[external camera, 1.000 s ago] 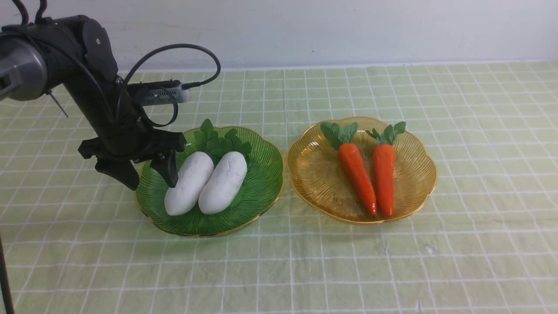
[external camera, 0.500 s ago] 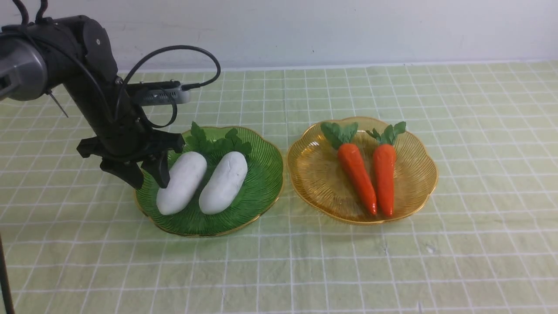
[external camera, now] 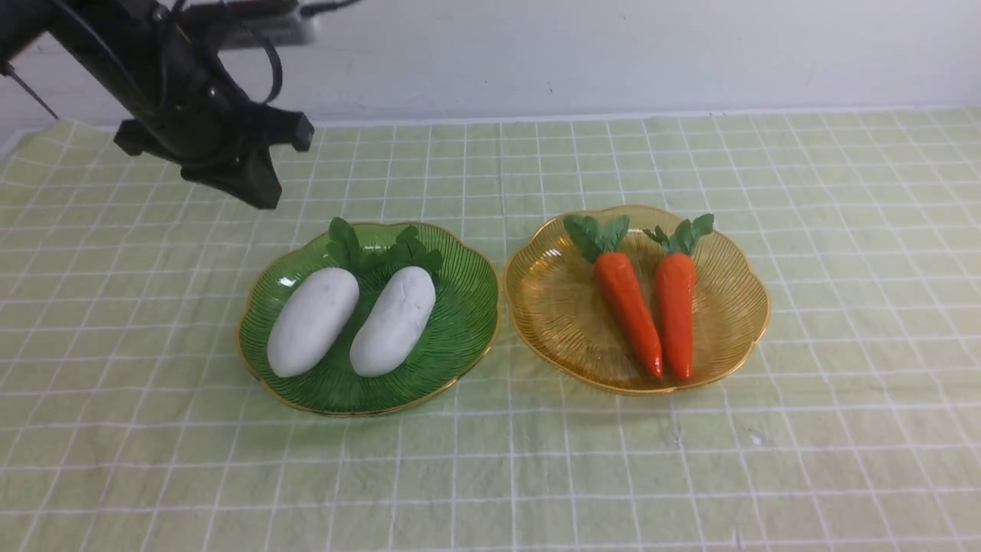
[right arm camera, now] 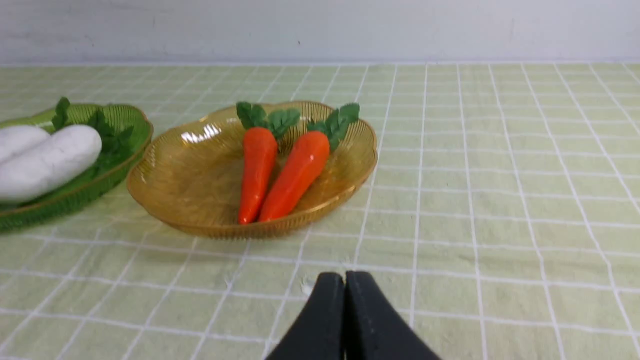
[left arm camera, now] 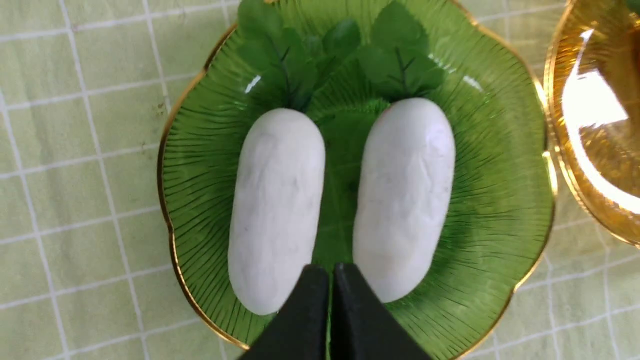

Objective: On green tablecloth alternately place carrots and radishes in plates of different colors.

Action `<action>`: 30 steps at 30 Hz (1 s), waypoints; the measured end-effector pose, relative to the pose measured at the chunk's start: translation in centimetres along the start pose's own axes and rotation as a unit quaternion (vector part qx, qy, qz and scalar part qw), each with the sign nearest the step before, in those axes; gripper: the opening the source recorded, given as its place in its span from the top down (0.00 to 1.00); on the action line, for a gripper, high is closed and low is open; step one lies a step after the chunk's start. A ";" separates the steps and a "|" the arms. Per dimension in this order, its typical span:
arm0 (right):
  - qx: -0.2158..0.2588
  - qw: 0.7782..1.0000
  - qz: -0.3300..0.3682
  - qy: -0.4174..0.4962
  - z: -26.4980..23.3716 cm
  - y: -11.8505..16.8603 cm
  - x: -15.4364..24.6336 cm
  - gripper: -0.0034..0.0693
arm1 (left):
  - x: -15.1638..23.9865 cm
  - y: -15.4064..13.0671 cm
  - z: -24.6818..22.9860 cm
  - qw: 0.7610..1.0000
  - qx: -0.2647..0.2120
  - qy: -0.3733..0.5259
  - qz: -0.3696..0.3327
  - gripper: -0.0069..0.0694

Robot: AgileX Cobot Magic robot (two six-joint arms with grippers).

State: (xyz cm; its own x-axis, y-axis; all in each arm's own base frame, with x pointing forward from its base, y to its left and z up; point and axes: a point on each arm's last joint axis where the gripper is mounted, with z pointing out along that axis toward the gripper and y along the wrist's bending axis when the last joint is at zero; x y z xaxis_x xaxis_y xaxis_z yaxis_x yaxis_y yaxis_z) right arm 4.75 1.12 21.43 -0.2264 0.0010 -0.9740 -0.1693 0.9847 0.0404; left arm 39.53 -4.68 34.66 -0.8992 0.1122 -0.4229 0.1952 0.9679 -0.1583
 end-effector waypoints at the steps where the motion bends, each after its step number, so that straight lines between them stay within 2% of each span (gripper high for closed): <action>1: 0.003 1.000 -0.005 0.004 0.2 -0.1 0.7 0.97 | 0.1 -0.2 -1.0 1.000 0.001 -0.011 0.002 0.92; 5: 0.024 0.999 -0.017 0.035 1.2 -0.5 3.5 0.97 | 0.4 -0.7 -3.0 1.000 0.001 -0.029 0.006 0.92; 14: 0.084 0.996 -0.011 0.002 1.2 -1.2 3.2 0.97 | 3.3 -1.7 -7.2 0.999 0.005 -0.052 0.012 0.92; 26: 0.090 0.996 -0.011 0.002 1.2 -1.3 3.2 0.97 | 10.0 -2.7 -13.2 0.995 -0.030 -0.090 0.029 0.92; 30: 0.090 0.996 -0.011 0.002 1.2 -1.3 3.2 0.97 | 13.3 -3.1 -14.9 0.993 -0.037 -0.105 0.033 0.92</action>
State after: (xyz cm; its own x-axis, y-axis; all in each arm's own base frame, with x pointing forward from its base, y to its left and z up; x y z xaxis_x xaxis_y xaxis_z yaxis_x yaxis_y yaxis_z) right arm 5.42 0.06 17.98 -0.2281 -0.0221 -0.9734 0.0008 0.9997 -0.0229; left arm 21.11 -2.80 42.76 -0.7829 0.1343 -0.6075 0.2152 0.9746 -0.0618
